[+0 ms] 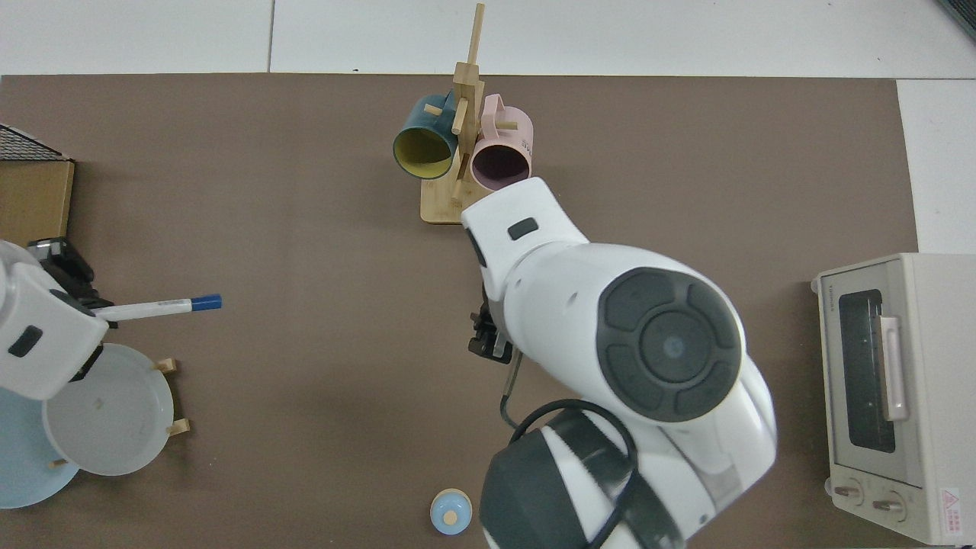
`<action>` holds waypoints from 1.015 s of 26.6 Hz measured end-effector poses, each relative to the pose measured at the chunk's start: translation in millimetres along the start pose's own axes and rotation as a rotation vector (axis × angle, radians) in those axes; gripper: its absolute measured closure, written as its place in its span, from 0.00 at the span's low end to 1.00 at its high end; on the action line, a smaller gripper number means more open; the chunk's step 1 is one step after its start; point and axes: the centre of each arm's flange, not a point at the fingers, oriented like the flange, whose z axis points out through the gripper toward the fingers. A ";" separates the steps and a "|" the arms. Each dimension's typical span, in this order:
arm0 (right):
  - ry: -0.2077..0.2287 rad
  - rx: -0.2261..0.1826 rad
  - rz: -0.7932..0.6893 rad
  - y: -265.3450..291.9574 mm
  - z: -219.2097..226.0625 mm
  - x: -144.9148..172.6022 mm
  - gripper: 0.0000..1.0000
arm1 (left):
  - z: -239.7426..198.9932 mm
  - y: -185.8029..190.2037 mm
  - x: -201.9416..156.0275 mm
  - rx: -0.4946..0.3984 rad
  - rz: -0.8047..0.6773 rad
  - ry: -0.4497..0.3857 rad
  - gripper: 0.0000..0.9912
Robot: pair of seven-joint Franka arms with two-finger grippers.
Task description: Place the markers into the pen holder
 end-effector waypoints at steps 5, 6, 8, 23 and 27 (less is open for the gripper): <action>-0.011 -0.025 0.102 42.7 -11.3 -35.4 0.00 | 1.2 -9.3 -41.7 0.021 -0.050 -0.100 0.81; -0.013 -0.030 0.133 51.2 -13.2 -42.9 0.00 | 0.5 -10.8 -49.3 0.026 -0.049 -0.123 0.81; -0.017 -0.043 0.204 69.7 -16.6 -60.2 0.00 | -2.2 -13.3 -61.8 0.037 -0.034 -0.164 0.81; -0.131 -0.035 0.687 144.4 -50.3 -182.6 0.00 | -31.4 -23.8 -121.3 0.095 0.036 -0.414 0.81; -0.173 -0.016 0.794 155.9 -59.6 -218.4 0.00 | -27.5 -28.3 -141.5 0.102 0.021 -0.465 0.81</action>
